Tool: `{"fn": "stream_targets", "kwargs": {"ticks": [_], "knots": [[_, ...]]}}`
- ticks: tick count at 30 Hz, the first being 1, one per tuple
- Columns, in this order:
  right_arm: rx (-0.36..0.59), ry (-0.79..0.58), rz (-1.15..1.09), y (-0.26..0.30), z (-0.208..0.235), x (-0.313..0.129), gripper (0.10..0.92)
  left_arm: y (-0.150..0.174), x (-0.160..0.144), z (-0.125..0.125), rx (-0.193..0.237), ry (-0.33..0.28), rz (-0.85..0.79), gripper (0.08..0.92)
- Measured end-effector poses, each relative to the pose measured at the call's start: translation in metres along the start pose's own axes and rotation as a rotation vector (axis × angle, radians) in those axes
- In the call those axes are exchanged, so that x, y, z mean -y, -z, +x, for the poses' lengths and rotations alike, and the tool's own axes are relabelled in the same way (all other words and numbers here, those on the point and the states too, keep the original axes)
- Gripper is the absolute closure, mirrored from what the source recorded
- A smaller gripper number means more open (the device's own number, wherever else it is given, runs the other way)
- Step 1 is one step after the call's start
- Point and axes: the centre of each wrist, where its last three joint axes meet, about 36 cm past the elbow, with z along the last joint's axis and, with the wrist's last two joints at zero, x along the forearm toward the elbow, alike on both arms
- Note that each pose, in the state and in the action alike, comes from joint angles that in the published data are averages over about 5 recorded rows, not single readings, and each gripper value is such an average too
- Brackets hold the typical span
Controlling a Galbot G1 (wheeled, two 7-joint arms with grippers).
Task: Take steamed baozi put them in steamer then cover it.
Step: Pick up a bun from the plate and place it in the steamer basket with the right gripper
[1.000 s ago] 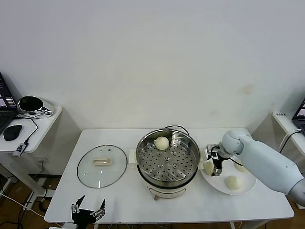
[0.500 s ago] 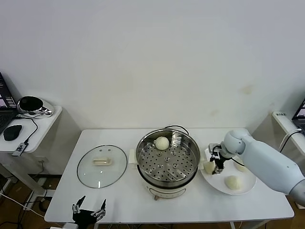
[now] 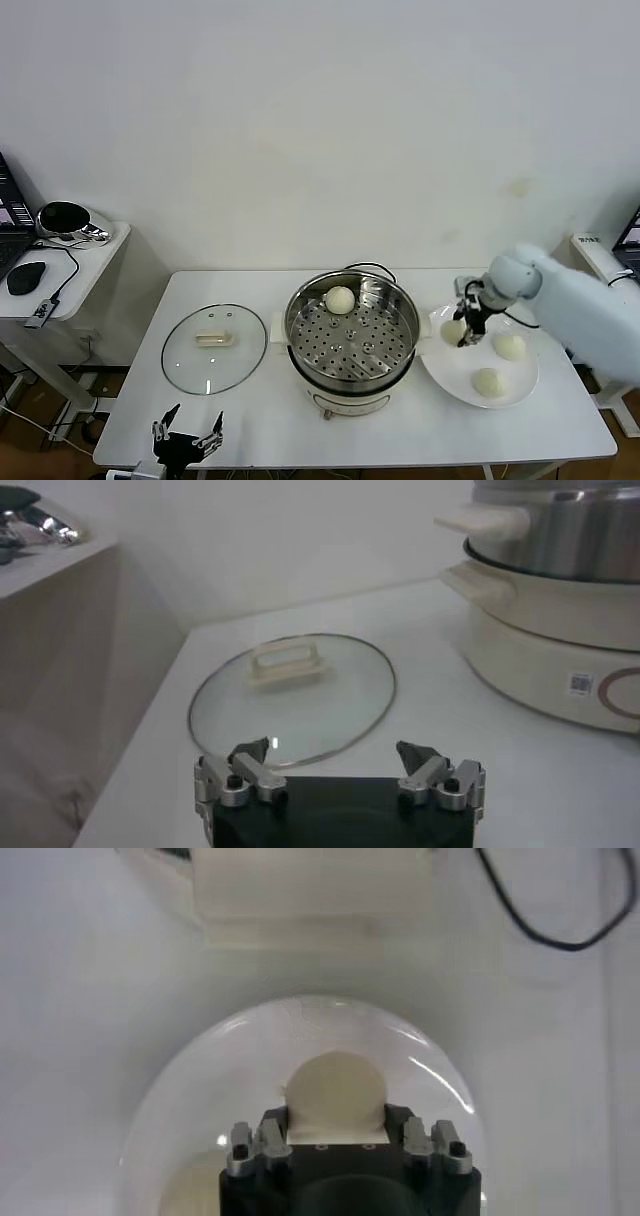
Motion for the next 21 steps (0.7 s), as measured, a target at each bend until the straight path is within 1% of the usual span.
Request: {"fn": "stream_targets", "kwargs": {"ticks": [6, 11, 16, 21], "knots": [[0.061, -0.007, 0.023, 0.039, 0.059, 0.012, 0.437, 0.008, -0.001, 0.003, 0.019, -0.004, -0.011, 0.177], [0.102, 0.005, 0.052, 0.084, 0.09, 0.02, 0.437, 0.016, -0.006, 0.005, 0.035, 0.007, -0.016, 0.177], [0.123, 0.028, 0.079, 0.136, 0.099, 0.027, 0.437, 0.024, -0.011, 0.008, 0.052, 0.014, -0.013, 0.177], [0.124, 0.049, 0.106, 0.189, 0.088, 0.033, 0.437, 0.028, -0.014, 0.012, 0.061, 0.015, -0.012, 0.177]]}}
